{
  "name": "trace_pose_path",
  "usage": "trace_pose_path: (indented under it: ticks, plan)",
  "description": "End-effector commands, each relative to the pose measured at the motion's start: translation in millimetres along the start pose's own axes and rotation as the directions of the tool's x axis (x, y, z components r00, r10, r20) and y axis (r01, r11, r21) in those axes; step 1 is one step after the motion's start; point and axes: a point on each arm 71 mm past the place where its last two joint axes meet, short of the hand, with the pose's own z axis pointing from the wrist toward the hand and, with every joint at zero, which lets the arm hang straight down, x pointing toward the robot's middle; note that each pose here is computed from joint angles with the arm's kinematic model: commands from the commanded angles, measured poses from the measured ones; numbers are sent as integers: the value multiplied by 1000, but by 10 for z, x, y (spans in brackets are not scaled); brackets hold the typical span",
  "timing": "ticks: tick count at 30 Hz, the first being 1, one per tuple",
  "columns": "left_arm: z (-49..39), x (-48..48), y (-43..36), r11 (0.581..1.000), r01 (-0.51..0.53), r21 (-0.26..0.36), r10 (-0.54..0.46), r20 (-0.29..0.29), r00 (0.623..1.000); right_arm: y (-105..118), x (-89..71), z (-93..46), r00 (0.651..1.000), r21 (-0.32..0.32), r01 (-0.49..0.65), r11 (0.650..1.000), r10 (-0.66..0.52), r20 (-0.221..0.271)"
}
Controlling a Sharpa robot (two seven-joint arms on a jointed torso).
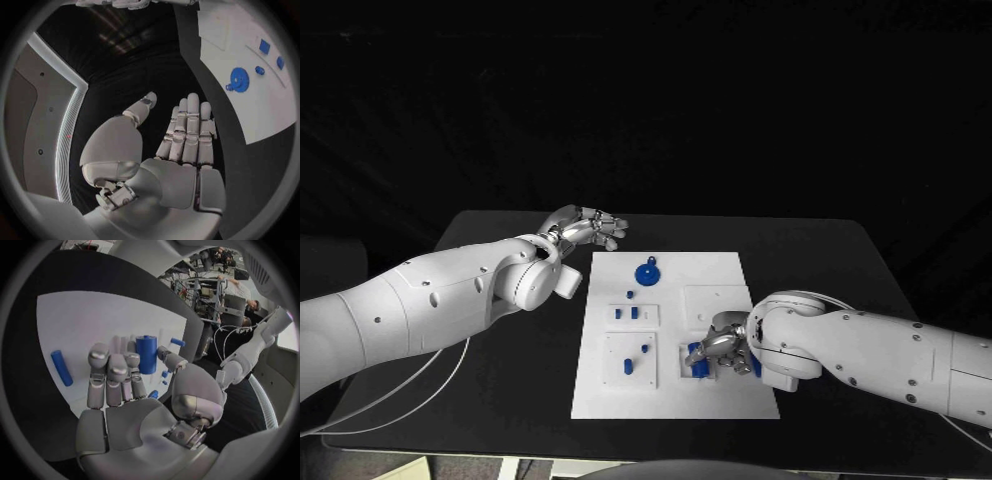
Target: Assemble the parts on the task board
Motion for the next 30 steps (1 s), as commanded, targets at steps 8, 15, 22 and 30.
trace_pose_path:
  ticks: [8,15,22,30]
  plan:
    - [-7,-6,-15,1000,6,13,-6,1,1000,1,44,43,999,-12,45,999,-45,9]
    - [-4,1,-16,1000,6,12,-6,1,1000,56,53,42,997,-20,73,997,-73,28]
    - [-4,5,-18,1000,6,13,-6,-1,1000,78,70,46,997,-23,78,997,-78,21]
    - [-6,0,-16,1000,6,12,-6,0,1000,67,71,53,997,-19,72,997,-72,28]
